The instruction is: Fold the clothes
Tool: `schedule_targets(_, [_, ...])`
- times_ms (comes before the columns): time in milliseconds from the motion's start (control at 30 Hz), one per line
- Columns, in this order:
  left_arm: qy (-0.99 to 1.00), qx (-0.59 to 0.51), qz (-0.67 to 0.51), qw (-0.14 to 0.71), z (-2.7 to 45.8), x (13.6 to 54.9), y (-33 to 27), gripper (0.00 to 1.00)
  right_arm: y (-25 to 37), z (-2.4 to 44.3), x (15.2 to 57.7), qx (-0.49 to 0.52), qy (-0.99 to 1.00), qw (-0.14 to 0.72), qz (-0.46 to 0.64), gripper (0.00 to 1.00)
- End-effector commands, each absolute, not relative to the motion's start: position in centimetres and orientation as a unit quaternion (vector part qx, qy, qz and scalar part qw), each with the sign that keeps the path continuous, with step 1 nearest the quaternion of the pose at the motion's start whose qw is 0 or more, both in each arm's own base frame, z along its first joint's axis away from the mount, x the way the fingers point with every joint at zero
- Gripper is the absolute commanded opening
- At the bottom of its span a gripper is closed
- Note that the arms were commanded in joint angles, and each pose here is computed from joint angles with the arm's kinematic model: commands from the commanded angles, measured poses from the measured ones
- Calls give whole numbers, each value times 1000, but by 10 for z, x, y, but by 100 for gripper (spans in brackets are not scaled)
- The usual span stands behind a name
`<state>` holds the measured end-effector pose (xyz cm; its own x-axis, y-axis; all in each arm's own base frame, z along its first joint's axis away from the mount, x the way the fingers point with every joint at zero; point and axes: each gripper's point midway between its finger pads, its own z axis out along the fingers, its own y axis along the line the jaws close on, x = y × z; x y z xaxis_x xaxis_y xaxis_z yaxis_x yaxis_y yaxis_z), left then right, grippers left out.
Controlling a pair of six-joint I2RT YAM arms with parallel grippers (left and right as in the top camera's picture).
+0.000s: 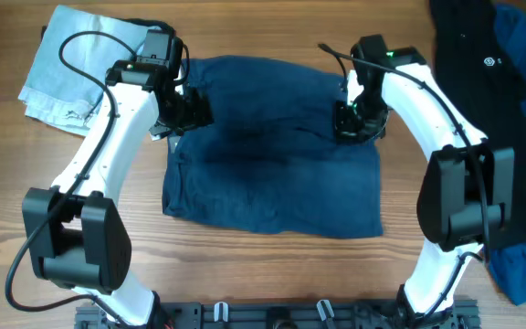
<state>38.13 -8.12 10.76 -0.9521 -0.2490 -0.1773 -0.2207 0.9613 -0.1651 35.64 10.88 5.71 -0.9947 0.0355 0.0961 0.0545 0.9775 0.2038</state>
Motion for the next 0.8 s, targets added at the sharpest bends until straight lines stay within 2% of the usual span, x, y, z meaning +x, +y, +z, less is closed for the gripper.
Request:
schedule_targets(0, [986,-111,-72,100,106,385,-83,83,110,77,378,-3,-994,-14,-106,32])
schedule_targets(33, [986,-111,-70,99,106,384,-83,83,113,94,391,0,-992,-46,-114,46])
schedule_targets(100, [986,-112,-70,98,106,384,-83,83,111,132,417,11,-985,-117,-124,66])
schedule_targets(133, [986,-112,-70,98,106,384,-83,82,105,147,431,8,-980,-153,-123,74])
schedule_targets(167, [986,-112,-70,98,106,384,-83,83,95,156,450,-1,-974,-194,-120,77])
schedule_targets(333, [986,-112,-69,98,106,384,-82,83,40,148,514,-52,-951,-283,-116,82])
schedule_targets(500, [986,-111,-70,100,106,384,-83,83,13,74,531,-77,-959,-242,-122,82])
schedule_targets(633, [986,-111,-70,99,106,384,-83,83,16,26,532,-87,-965,-207,-133,76])
schedule_targets(767, [987,-112,-70,98,106,383,-83,83,32,7,531,-79,-965,-191,-162,64])
